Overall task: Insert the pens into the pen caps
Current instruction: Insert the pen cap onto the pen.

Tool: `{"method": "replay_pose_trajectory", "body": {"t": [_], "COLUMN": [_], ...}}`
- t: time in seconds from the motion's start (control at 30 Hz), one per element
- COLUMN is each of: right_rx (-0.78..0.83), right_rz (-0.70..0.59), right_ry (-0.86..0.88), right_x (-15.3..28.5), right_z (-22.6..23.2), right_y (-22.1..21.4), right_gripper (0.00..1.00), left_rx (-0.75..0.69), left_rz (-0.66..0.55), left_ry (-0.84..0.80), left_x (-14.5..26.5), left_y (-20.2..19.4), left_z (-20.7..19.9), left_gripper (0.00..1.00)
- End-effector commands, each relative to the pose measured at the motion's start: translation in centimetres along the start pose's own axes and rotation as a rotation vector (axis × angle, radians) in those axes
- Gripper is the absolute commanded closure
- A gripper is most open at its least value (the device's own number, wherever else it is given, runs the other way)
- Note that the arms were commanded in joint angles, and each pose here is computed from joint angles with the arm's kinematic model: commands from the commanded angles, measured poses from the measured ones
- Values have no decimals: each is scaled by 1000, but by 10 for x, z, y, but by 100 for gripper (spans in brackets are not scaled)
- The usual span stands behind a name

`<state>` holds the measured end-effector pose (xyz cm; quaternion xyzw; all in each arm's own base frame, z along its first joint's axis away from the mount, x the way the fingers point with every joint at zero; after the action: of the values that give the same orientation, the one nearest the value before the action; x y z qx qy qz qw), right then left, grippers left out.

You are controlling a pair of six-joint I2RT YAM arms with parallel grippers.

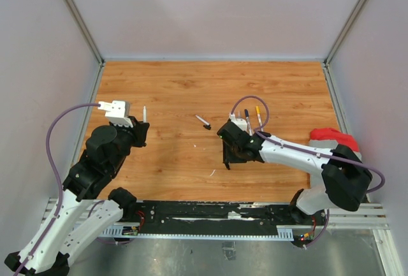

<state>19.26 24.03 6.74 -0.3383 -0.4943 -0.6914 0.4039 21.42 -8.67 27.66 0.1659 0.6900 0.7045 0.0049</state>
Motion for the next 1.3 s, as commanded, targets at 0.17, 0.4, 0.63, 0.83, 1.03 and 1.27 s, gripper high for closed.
{"method": "replay_pose_trajectory", "body": {"t": [0.17,0.4,0.63,0.83,1.03,1.27], "right_rx": [-51,109,222,254,270,288], "right_rz": [41,66,118,165,193,223], "right_ry": [-77,-70,-96,-88,-95,-111], "right_x": [-8,-12,-19,-27,-32,-37], "right_z": [-6,-7,-8,-2,-3,-4], "right_y": [-3,-3,-4,-9,-13,-17], "right_gripper": [59,58,60,62,65,68], "left_rx": [-12,-12,-12,-11,-11,-11], "left_rz": [-8,-7,-7,-9,-9,-10], "left_ry": [-10,-10,-10,-9,-10,-9], "left_x": [-2,-2,-2,-2,-2,-2], "left_y": [1,1,1,1,1,1], "left_z": [-1,-1,-1,-1,-1,-1], "left_gripper": [100,100,100,99,99,100]}}
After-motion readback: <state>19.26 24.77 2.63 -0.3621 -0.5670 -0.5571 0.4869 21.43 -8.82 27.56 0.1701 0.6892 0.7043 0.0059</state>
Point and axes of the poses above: each gripper's point midway between its finger pads, its own x axis back along the fingers, its own z axis along the line the jaws close on, y = z × x, the point moved 1 cm from there along x, back along the fingers, and after that the axes turned 12 degrees about -x, right-handed, at the moved point
